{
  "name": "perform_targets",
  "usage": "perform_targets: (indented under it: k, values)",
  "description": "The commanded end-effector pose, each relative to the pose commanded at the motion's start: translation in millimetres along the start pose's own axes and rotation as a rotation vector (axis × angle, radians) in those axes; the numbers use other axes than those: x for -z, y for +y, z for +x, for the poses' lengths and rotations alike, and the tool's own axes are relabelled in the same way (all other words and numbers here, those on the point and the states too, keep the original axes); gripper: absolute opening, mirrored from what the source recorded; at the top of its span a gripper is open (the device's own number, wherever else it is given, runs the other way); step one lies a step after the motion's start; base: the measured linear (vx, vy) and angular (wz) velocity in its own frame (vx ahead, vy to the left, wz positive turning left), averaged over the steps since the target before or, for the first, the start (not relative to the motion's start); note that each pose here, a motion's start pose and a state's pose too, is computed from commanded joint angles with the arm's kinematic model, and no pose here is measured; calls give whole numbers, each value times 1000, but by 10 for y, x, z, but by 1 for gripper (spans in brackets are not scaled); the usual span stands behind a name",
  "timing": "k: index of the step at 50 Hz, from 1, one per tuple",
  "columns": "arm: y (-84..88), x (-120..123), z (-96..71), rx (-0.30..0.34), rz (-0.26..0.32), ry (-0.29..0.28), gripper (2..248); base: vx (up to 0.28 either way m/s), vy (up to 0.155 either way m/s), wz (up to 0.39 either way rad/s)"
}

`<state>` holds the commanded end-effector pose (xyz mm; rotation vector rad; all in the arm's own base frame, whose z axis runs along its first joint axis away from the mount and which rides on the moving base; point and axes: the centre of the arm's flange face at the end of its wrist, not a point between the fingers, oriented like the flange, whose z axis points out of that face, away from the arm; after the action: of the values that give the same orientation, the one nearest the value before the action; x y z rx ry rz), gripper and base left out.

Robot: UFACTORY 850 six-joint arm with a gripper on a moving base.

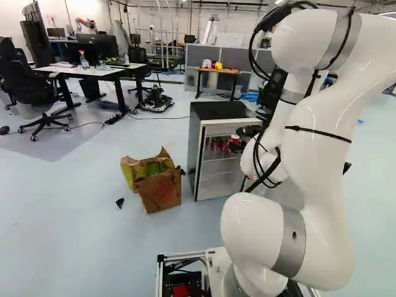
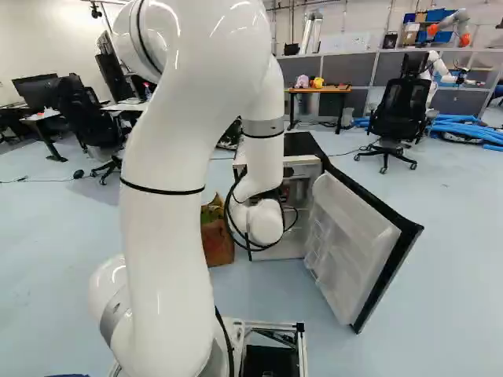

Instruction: Grab a drink from the fridge

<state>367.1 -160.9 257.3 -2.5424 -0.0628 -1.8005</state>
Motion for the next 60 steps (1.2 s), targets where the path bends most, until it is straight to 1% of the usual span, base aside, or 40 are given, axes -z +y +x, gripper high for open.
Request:
perform_targets:
  k: [13, 40, 60]
  values:
    - [-11, 63, 111, 16, -6, 3, 96, 0, 0, 0]
    - [-26, 168, 303, 50, -18, -32, 96, 0, 0, 0]
    - [-15, 149, 468, 82, -21, -53, 96, 0, 0, 0]
